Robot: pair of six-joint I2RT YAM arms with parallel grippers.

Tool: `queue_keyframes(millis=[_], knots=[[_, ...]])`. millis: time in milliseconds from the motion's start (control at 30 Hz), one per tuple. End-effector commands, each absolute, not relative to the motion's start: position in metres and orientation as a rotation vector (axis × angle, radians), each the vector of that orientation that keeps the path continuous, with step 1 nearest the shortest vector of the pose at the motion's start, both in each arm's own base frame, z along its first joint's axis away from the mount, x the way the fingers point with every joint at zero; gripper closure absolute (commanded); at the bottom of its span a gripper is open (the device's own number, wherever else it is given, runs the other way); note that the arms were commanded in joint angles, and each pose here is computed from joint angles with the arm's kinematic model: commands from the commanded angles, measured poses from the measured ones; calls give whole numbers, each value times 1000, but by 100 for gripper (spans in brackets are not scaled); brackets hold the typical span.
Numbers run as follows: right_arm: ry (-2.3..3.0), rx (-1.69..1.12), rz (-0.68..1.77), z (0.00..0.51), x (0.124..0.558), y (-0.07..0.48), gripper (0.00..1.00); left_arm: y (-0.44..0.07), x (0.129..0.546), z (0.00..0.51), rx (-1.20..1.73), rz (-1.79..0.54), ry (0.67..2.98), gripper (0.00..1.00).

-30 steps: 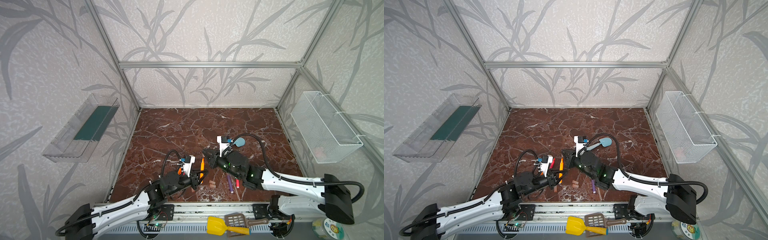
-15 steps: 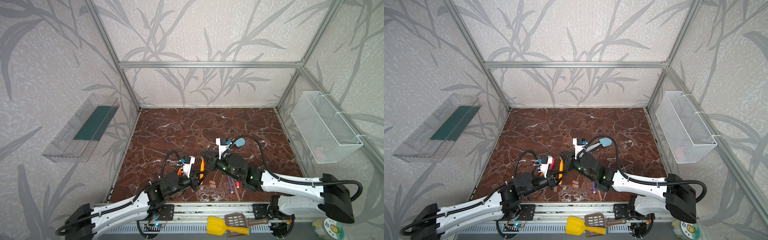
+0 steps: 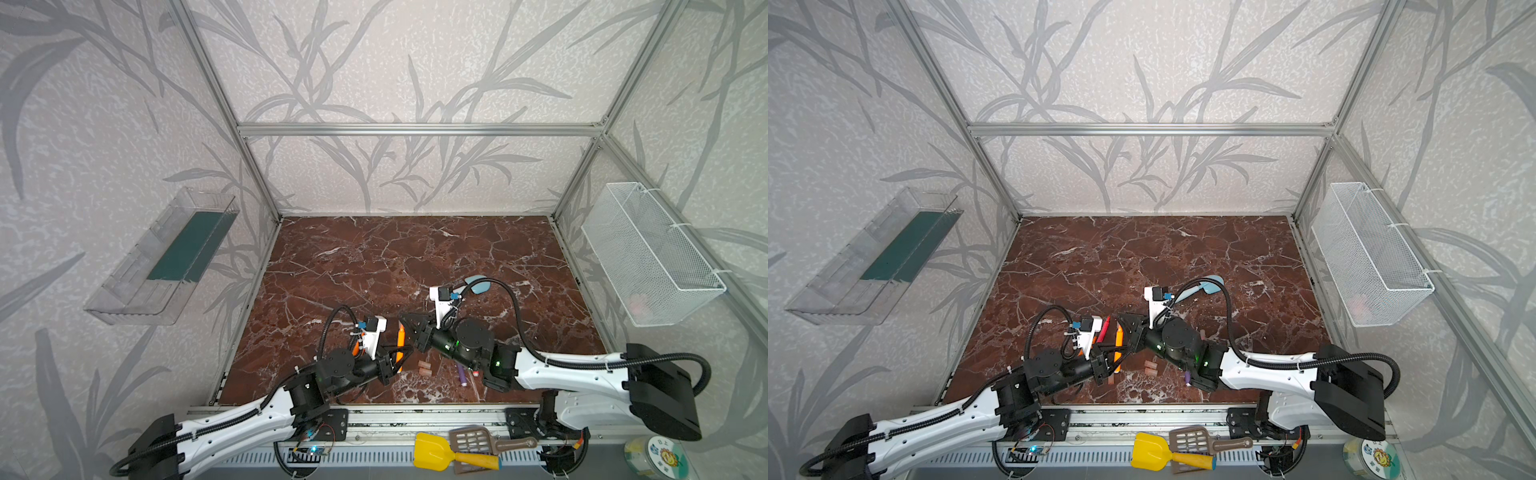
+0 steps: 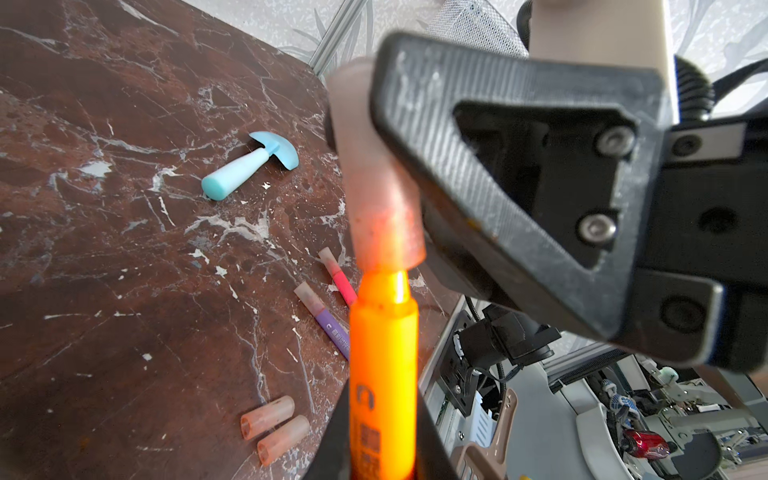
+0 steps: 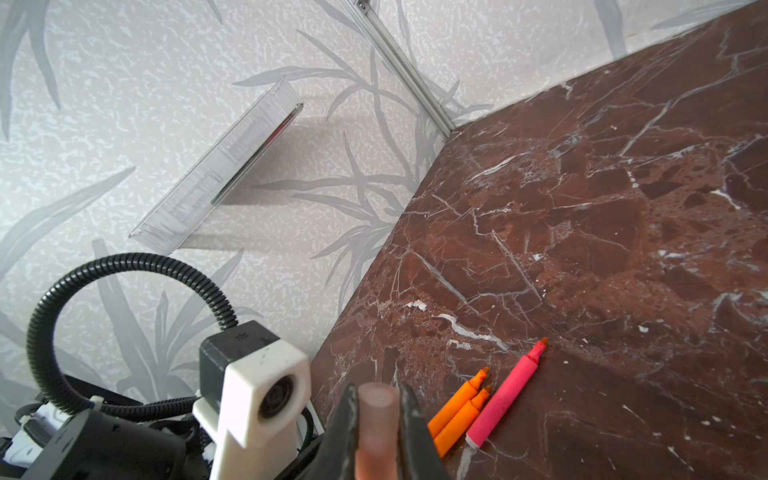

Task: Insert the pens into the pen caps
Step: 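Lower the cap onto the orange marker tip held by the left gripper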

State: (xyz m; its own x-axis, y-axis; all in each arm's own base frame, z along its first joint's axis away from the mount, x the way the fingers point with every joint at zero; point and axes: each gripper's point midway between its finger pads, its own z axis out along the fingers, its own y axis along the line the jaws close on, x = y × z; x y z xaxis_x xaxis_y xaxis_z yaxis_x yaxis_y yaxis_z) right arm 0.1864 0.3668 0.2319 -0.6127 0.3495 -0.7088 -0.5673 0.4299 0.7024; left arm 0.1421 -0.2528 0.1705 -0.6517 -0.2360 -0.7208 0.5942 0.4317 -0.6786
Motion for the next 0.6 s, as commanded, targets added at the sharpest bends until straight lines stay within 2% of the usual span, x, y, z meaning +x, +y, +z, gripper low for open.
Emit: queue_keyframes(millis=[0,267,567], knots=[[1757,-335,1392,223,152,375,100,-251,147,199,245,-1376,1777,100],[1666,-451,1442,220,127,382,100,-249,143,202,246,-1407,1750,100],[1718,-446,1404,211,130,384,96,-248,138,206,266,-1433,1727,100]])
